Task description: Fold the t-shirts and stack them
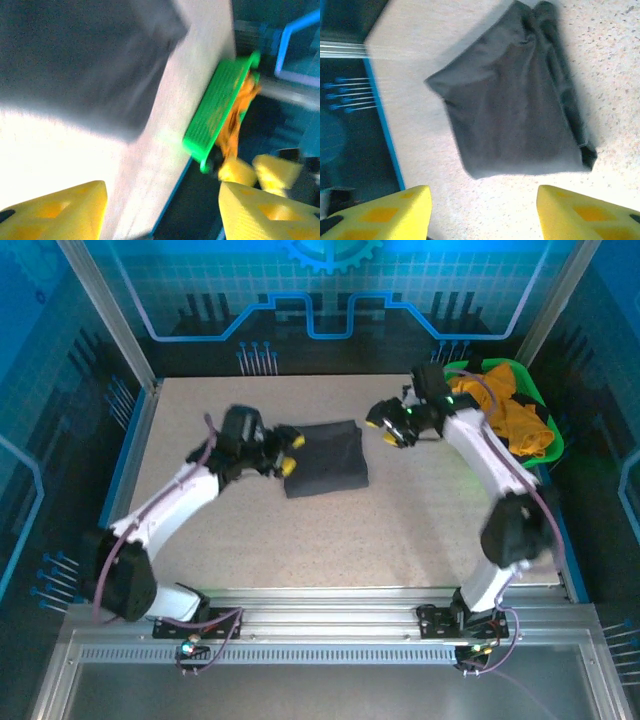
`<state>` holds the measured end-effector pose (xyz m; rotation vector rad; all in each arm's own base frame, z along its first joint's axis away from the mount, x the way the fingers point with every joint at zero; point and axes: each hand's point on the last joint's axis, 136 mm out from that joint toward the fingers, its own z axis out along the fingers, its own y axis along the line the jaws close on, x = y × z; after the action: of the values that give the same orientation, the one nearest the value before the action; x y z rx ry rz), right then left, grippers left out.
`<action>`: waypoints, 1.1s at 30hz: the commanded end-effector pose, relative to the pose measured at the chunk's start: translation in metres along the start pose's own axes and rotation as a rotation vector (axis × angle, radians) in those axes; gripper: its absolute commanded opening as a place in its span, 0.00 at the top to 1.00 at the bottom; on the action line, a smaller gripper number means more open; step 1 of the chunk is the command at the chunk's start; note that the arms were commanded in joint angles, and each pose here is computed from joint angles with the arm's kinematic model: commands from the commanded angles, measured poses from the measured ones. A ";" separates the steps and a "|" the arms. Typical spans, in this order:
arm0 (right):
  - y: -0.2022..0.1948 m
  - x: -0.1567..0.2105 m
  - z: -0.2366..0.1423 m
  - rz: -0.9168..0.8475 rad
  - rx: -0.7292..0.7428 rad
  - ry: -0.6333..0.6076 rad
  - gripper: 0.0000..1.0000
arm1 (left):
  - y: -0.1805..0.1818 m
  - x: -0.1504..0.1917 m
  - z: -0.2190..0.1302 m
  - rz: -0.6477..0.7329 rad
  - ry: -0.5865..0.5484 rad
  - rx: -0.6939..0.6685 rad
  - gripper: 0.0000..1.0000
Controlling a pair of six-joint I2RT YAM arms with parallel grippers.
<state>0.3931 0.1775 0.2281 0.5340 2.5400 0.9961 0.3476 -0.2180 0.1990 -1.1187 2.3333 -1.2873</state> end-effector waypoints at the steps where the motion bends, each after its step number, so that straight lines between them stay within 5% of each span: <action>1: 0.000 0.017 -0.007 -0.074 -0.156 -0.099 0.39 | 0.029 0.017 0.033 -0.196 -0.084 0.002 0.31; 9: -0.043 0.057 -0.039 -0.034 -0.161 -0.083 0.37 | 0.017 0.037 0.128 -0.305 -0.171 0.115 0.25; 15: -0.038 0.054 -0.060 -0.031 -0.190 -0.091 0.37 | 0.052 0.029 0.164 -0.403 -0.269 0.036 0.28; 18: -0.033 0.057 -0.067 -0.046 -0.201 -0.085 0.37 | 0.056 0.013 0.178 -0.413 -0.305 0.048 0.37; 21: -0.031 0.059 -0.071 -0.058 -0.207 -0.076 0.37 | 0.058 0.000 0.189 -0.420 -0.313 0.062 0.68; 23: -0.032 0.059 -0.074 -0.049 -0.198 -0.074 0.38 | 0.063 -0.015 0.185 -0.428 -0.320 0.049 0.99; 33: -0.026 0.047 -0.070 -0.015 -0.201 -0.076 0.40 | 0.075 -0.171 0.082 -0.266 -0.376 0.046 1.00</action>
<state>0.3109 0.1407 0.2364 0.4905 2.3608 1.1574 0.4557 -0.1627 0.0474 -1.7269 1.8586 -1.0813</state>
